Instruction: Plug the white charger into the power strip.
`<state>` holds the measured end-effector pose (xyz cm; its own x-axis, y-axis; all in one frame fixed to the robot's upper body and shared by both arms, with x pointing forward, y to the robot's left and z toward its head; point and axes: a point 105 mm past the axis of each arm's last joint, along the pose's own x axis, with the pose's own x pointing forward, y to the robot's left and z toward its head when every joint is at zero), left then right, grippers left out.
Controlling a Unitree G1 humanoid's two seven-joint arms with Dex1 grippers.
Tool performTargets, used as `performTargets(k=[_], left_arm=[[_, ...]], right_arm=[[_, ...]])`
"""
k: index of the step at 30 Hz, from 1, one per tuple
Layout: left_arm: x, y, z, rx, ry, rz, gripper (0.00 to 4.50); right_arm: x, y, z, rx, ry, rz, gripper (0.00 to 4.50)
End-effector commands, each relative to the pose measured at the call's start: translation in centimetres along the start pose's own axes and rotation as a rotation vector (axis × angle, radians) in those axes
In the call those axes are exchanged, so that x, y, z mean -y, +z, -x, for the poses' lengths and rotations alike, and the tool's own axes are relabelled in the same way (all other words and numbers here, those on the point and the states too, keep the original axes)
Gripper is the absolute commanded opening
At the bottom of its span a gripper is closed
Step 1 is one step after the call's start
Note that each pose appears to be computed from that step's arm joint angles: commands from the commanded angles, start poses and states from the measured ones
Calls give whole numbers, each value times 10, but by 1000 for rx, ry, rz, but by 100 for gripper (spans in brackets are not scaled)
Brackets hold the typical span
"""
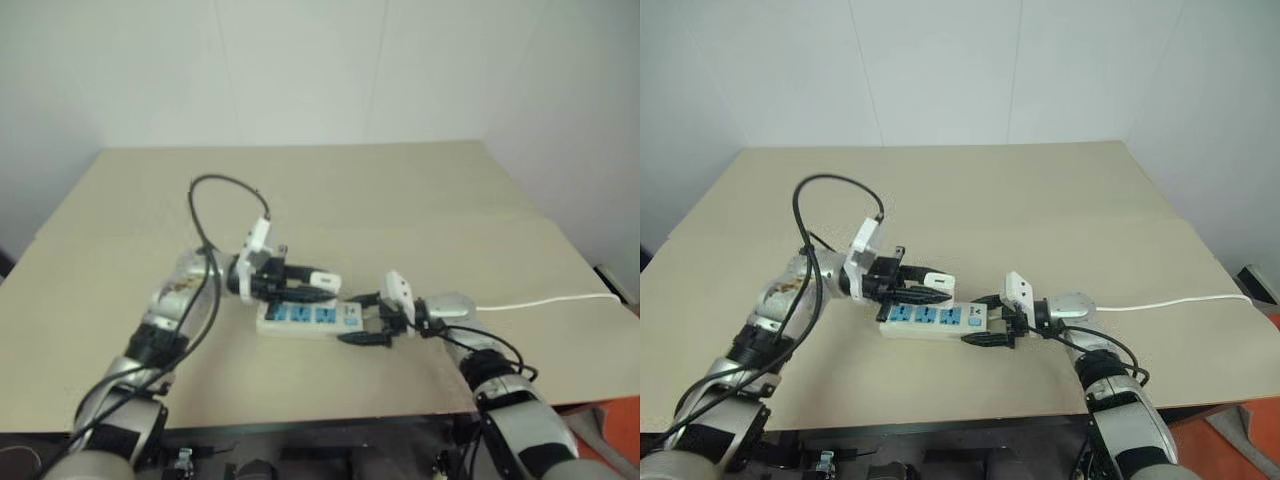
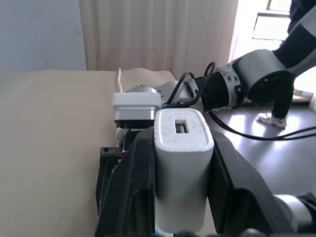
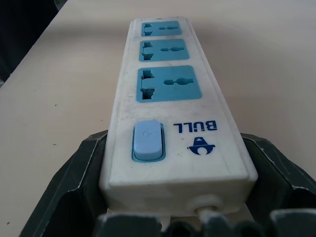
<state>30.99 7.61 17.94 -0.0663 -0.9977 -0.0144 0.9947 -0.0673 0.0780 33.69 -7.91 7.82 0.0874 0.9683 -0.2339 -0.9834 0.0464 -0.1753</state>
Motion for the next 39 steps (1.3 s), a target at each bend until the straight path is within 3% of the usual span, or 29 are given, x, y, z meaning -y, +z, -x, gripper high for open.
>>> performTargets(k=[1,13,30,39], left_arm=[[-5,0,6,8,53,7,103],[-17,-30,2,-25,39,90,103],[-21,-53,-1,-27,29,133,103],[-19,-63,14,-57,68,97,103]], right_arm=[[-10,-9,-12,-36,61,13,342],[-14,-14,-13,-38,59,5,342],[-16,-17,-14,-47,47,3,342],[-16,-15,-13,-44,46,10,342]])
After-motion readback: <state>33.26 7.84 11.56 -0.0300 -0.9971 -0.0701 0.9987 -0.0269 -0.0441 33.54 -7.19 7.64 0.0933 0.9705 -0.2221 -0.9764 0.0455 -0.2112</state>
